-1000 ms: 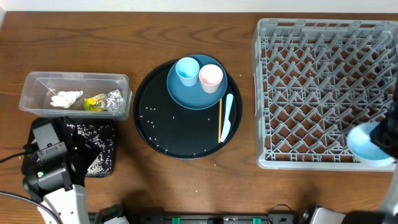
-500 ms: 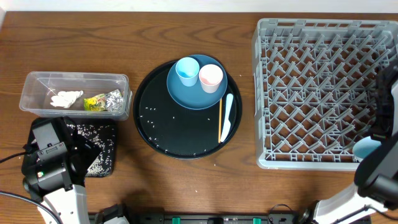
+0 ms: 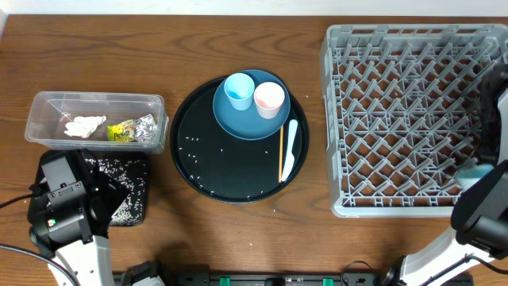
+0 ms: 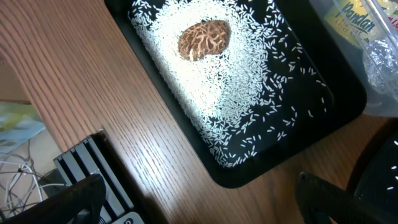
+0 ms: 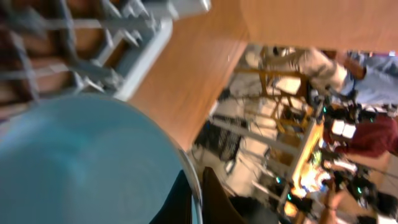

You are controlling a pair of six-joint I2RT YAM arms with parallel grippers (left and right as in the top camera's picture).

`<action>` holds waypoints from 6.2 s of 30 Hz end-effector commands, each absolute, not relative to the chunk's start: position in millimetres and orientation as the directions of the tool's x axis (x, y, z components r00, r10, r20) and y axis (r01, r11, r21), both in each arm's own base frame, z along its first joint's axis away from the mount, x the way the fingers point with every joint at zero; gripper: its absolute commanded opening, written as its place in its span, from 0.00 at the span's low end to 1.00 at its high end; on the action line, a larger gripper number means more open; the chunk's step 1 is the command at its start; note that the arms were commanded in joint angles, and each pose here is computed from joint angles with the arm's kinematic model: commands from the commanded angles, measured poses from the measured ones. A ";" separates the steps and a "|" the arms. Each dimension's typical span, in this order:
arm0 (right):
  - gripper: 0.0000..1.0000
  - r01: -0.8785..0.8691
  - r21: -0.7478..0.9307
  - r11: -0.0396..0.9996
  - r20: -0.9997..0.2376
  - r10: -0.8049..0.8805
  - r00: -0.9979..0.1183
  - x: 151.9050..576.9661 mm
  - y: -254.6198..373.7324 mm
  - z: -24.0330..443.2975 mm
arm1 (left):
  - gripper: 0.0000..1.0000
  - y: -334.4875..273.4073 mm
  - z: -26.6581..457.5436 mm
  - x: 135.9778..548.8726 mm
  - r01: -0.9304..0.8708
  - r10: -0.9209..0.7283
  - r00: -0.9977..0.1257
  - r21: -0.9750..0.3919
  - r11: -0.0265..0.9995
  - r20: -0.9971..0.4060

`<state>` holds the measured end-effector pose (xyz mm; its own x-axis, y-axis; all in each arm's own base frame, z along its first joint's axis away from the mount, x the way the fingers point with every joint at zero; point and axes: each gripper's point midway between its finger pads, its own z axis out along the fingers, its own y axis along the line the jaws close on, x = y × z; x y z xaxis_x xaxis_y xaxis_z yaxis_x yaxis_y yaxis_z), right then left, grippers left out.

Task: Sort waste into correct bins and load items into the dishwasher rack
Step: 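Carry the bowl right and lower it into the grey dish rack, then stand the bowl upright in the rack slots and release with the right gripper, then lift the right gripper out of the rack and move it left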

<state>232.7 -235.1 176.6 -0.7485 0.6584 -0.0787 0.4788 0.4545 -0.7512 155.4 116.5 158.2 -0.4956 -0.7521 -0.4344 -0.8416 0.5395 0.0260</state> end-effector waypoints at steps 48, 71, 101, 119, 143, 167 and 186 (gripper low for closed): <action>0.01 0.249 -0.739 0.626 -0.090 0.274 -0.957 332.1 -161.7 165.0 | 0.98 119.4 162.8 155.3 -0.847 -0.751 -0.486 0.028 0.531 -0.448; 0.01 -0.076 -0.724 0.686 0.053 -0.055 -0.997 375.8 -72.9 126.5 | 0.98 119.4 162.8 155.3 -0.847 -0.750 -0.486 0.028 0.531 -0.448; 0.03 -0.083 -0.431 0.899 -0.046 -0.113 -0.992 385.1 39.6 88.3 | 0.98 119.4 162.8 155.3 -0.847 -0.751 -0.486 0.028 0.531 -0.448; 0.59 -0.073 -0.234 0.970 -0.216 -0.125 -0.968 417.6 93.1 108.3 | 0.98 119.4 162.8 155.3 -0.847 -0.750 -0.486 0.028 0.531 -0.448; 0.50 -0.073 -0.006 0.997 -0.070 -0.073 -0.995 335.5 128.1 144.2 | 0.98 119.4 162.8 155.3 -0.847 -0.750 -0.486 0.028 0.531 -0.448; 0.09 0.000 -0.092 0.996 -0.124 -0.011 -0.992 343.6 111.0 79.4 | 0.98 119.4 162.8 155.3 -0.847 -0.750 -0.486 0.028 0.531 -0.448; 0.01 0.033 -0.073 0.997 -0.211 0.016 -0.977 369.2 100.7 78.3 | 0.98 119.4 162.8 155.3 -0.847 -0.750 -0.486 0.028 0.531 -0.448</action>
